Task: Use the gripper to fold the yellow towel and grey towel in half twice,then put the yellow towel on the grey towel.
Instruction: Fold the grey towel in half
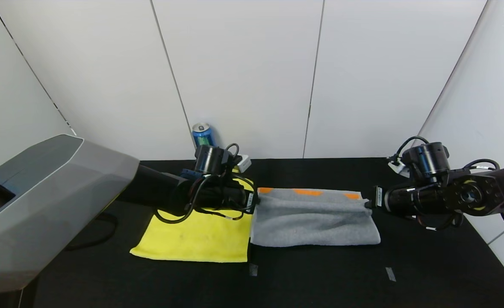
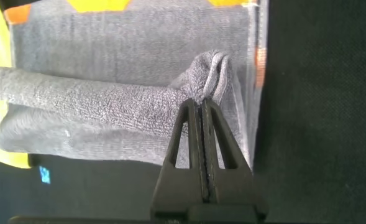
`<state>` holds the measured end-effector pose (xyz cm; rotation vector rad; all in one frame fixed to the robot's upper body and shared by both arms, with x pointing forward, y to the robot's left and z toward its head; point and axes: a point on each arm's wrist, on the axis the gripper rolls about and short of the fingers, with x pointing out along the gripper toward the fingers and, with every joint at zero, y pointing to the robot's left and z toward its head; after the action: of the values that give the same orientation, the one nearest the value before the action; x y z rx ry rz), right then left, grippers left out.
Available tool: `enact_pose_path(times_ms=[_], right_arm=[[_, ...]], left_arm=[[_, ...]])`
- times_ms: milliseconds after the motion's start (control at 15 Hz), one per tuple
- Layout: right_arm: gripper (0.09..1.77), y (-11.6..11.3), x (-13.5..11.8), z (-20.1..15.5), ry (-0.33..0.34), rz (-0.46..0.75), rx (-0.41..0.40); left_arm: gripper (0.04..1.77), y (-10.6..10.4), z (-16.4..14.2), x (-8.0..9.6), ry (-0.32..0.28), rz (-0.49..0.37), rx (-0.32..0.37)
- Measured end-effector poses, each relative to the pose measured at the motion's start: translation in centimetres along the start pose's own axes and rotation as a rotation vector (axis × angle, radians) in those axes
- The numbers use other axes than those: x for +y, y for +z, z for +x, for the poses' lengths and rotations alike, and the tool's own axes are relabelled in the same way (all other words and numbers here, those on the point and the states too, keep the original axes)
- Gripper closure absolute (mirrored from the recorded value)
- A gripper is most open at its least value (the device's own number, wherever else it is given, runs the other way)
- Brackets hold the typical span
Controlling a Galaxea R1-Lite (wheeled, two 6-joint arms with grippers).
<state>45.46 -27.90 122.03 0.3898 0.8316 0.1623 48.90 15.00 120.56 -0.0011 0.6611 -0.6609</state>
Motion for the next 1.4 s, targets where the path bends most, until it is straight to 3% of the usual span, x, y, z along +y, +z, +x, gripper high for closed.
enact_pose_path(times_ms=[400,600,800,1067,1400], right_arm=[[1.69,0.1,-0.3,0.3,-0.005,0.005,0.0],[1.2,0.2,-0.2,0.4,-0.004,0.004,-0.006],[0.86,0.5,-0.2,0.4,-0.026,0.002,-0.022],[0.57,0.9,0.0,-0.1,-0.039,-0.005,-0.084],[0.38,0.6,0.8,-1.1,-0.021,-0.021,-0.099]], left_arm=[[1.71,0.4,-0.1,0.3,0.005,0.038,-0.009],[1.71,0.4,-0.1,0.5,0.008,0.062,-0.01],[1.71,0.4,0.0,0.5,0.01,0.065,-0.016],[1.71,1.1,-1.0,0.2,0.009,0.069,-0.041],[1.71,1.9,-2.3,-0.2,0.005,0.077,-0.064]])
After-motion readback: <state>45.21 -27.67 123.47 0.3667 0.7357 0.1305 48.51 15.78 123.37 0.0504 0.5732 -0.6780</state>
